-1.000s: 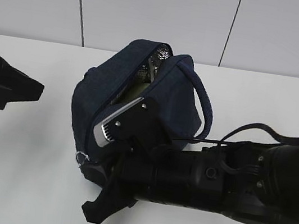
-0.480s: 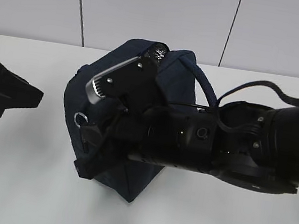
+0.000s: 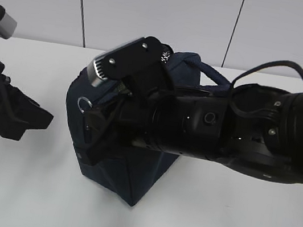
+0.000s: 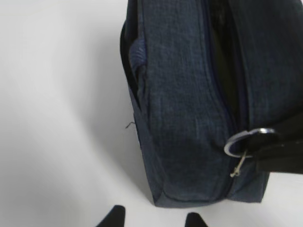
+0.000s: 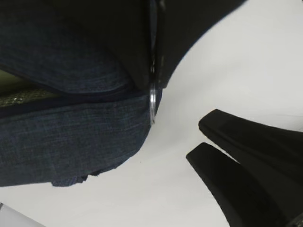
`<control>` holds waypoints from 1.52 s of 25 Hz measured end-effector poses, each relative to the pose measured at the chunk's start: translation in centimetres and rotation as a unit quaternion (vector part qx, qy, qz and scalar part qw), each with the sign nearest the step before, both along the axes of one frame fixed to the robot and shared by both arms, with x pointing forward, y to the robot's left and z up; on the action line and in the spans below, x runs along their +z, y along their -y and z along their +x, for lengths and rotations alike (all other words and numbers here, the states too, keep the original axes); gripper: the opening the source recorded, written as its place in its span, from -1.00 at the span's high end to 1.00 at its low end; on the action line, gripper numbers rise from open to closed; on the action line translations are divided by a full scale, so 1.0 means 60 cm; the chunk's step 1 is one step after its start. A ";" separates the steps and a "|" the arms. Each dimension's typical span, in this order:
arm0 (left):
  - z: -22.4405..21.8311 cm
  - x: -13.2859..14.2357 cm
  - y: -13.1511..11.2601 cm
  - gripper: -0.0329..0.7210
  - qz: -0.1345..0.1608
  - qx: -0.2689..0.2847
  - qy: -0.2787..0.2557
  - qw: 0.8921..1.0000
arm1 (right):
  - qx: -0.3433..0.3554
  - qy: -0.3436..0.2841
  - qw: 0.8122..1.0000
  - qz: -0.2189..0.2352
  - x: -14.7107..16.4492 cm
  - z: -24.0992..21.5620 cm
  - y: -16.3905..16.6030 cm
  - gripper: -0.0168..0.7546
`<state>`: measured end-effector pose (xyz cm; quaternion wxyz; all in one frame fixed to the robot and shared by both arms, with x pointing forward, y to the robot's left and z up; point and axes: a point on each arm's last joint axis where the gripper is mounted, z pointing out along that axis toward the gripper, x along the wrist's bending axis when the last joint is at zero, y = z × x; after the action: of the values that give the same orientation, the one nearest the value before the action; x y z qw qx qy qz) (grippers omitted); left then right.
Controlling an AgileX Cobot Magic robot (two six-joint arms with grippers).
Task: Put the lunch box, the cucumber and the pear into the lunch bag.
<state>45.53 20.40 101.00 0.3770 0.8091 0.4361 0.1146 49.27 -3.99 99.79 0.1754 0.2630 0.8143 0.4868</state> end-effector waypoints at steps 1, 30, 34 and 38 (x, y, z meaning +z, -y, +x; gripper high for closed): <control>-0.001 -0.004 0.000 0.27 -0.002 -0.005 0.010 1.000 | -0.002 -0.001 1.000 -0.003 -0.001 0.000 0.001 0.96; 0.001 -0.122 0.012 -0.05 -0.103 -0.104 0.000 0.989 | -0.003 -0.002 1.000 -0.003 0.000 0.000 0.001 0.96; 0.024 -0.124 0.017 -0.05 -0.108 -0.108 0.000 0.988 | -0.003 -0.002 1.000 -0.003 0.000 0.000 0.001 0.96; 0.040 -0.129 0.023 -0.05 -0.115 -0.113 -0.004 0.987 | -0.003 -0.002 1.000 -0.003 0.000 0.000 0.001 0.96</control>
<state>47.92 19.02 93.25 0.4764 0.8046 0.3541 0.0167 49.28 -4.06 99.80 0.1762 0.2662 0.8153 0.4832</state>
